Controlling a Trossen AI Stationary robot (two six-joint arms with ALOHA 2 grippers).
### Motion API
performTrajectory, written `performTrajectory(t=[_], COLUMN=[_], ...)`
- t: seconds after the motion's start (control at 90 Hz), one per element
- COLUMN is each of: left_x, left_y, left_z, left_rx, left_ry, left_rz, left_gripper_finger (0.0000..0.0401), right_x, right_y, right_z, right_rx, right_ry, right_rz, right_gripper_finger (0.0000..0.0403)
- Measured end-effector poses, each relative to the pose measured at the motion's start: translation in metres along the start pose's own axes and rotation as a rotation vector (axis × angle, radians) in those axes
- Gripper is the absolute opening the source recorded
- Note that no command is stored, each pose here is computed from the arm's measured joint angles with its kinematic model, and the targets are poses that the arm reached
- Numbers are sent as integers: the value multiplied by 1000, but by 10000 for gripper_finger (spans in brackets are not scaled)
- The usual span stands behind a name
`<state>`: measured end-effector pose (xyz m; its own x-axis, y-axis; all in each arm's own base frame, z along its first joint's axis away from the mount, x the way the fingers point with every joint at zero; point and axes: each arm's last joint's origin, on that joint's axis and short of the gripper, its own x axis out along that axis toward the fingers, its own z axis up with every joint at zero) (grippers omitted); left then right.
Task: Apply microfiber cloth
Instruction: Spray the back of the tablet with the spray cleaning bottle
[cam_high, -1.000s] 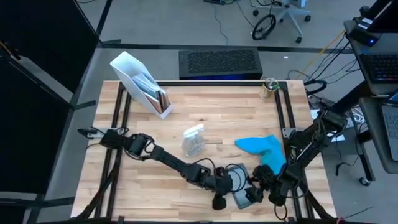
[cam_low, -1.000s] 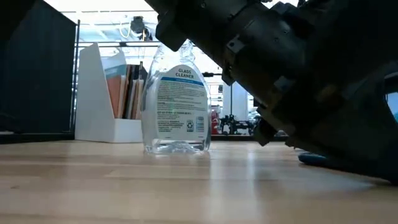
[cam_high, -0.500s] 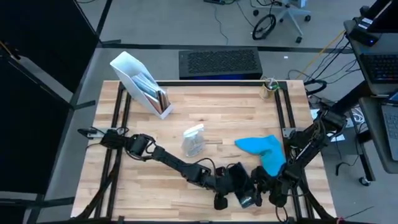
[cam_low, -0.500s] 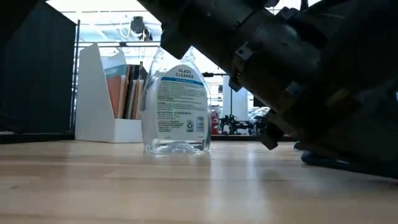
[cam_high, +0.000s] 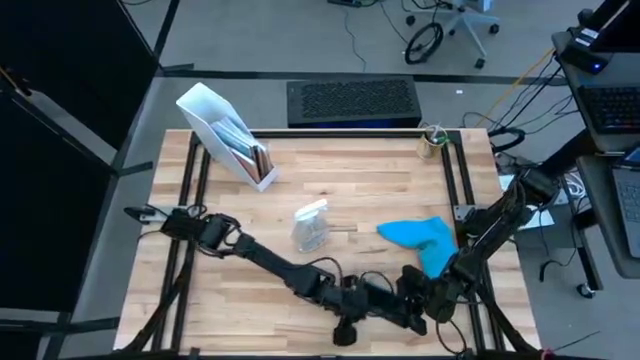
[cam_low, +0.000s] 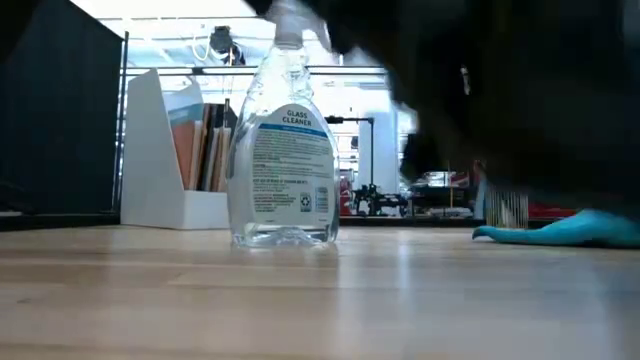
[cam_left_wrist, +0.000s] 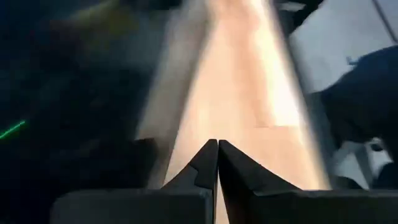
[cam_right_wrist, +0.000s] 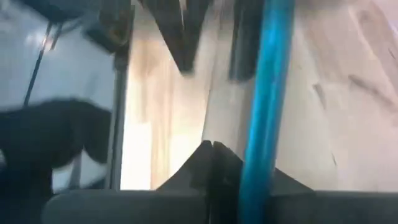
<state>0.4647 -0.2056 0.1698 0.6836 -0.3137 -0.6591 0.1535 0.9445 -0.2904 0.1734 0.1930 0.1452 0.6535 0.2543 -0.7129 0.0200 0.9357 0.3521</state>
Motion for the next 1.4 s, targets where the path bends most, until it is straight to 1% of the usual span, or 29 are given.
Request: performTrajectory(t=[0.067,0.144,0.189,0.244,0.333,0.456,0.544,0.711,0.856,0.933,1.056,1.189,1.267,1.4], left_x=[-18,-34,-43,-53,-70,-76,-75,-72,-57,-49,-44,-38,-30,-21], left_y=[-7,-15,-19,-27,-36,-39,-39,-34,-24,-15,1,17,21,22], left_z=[11,20,22,28,33,35,32,32,28,26,27,28,25,19], left_rx=[5,9,15,21,53,77,82,77,49,36,24,9,2,5], left_ry=[-36,-74,-76,-119,-164,-213,-212,-204,-194,-184,-155,-138,-114,-87], left_rz=[22,34,54,65,125,240,275,287,303,318,353,375,317,275], left_gripper_finger=[0,0,0,0,0,0,0,0,0,0,6,39,66,117], right_x=[-4,-8,-10,-14,-17,-11,-4,4,5,6,7,7,7,7], right_y=[-2,-6,-9,-11,-15,-21,-28,-26,-26,-25,-25,-25,-25,-26], right_z=[7,17,23,30,41,52,51,51,52,52,53,53,53,52], right_rx=[-67,-142,-188,-251,-354,-438,-469,-471,-451,-443,-430,-425,-425,-426], right_ry=[-6,11,41,89,174,260,311,291,286,279,274,275,277,281], right_rz=[-9,-74,-121,-183,-278,-355,-409,-406,-392,-388,-378,-373,-372,-375], right_gripper_finger=[16,16,16,15,14,14,14,15,30,42,59,74,80,95])
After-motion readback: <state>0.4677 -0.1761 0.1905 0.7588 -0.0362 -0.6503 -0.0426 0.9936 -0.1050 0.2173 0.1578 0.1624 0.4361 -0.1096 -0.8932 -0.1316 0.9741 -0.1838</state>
